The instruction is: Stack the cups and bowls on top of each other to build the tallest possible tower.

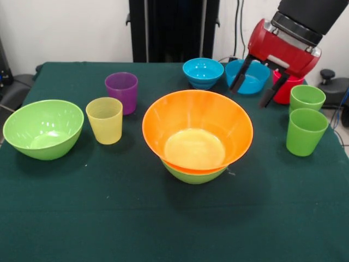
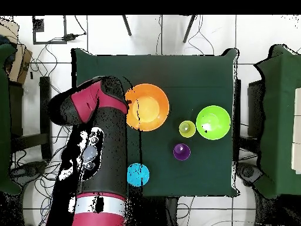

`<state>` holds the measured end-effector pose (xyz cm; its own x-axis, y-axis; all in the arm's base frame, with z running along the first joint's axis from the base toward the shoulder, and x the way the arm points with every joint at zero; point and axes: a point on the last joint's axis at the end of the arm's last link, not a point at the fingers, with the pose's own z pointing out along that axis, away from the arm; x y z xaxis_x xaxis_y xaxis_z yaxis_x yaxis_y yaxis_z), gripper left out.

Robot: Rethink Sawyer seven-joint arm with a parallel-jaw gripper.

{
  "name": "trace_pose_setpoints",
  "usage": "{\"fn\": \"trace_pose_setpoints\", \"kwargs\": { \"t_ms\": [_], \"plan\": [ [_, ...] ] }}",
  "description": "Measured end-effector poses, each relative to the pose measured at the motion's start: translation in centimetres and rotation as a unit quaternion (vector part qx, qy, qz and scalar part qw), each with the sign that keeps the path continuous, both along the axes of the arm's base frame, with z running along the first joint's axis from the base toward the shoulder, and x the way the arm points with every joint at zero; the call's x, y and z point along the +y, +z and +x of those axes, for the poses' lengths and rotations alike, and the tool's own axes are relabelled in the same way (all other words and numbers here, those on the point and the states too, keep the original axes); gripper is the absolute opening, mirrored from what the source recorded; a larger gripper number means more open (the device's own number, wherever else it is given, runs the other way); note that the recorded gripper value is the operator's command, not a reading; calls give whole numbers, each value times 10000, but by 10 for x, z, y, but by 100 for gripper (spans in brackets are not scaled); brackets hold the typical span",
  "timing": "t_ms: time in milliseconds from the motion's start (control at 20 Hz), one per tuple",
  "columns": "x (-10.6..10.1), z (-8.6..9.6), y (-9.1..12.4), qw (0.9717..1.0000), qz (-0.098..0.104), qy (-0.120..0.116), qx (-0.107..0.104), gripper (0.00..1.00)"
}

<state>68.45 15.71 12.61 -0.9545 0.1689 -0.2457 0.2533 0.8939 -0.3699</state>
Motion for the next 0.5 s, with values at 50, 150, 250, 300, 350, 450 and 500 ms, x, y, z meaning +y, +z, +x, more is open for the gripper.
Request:
{"fn": "trace_pose_setpoints", "kwargs": {
  "t_ms": [50, 150, 250, 300, 350, 450, 500],
  "plan": [
    [0, 0, 3, 10000, 10, -6, -20, 100],
    [0, 1, 14, 10000, 44, -31, -81, 100],
    [0, 0, 25, 9999, 75, -56, -129, 100],
    [0, -1, 28, 9998, 86, -66, -143, 100],
    [-1, -2, 32, 9998, 96, -77, -157, 100],
    [-2, -6, 41, 9997, 120, -106, -182, 100],
    [-4, -9, 46, 9996, 134, -124, -192, 100]
  ]
}}
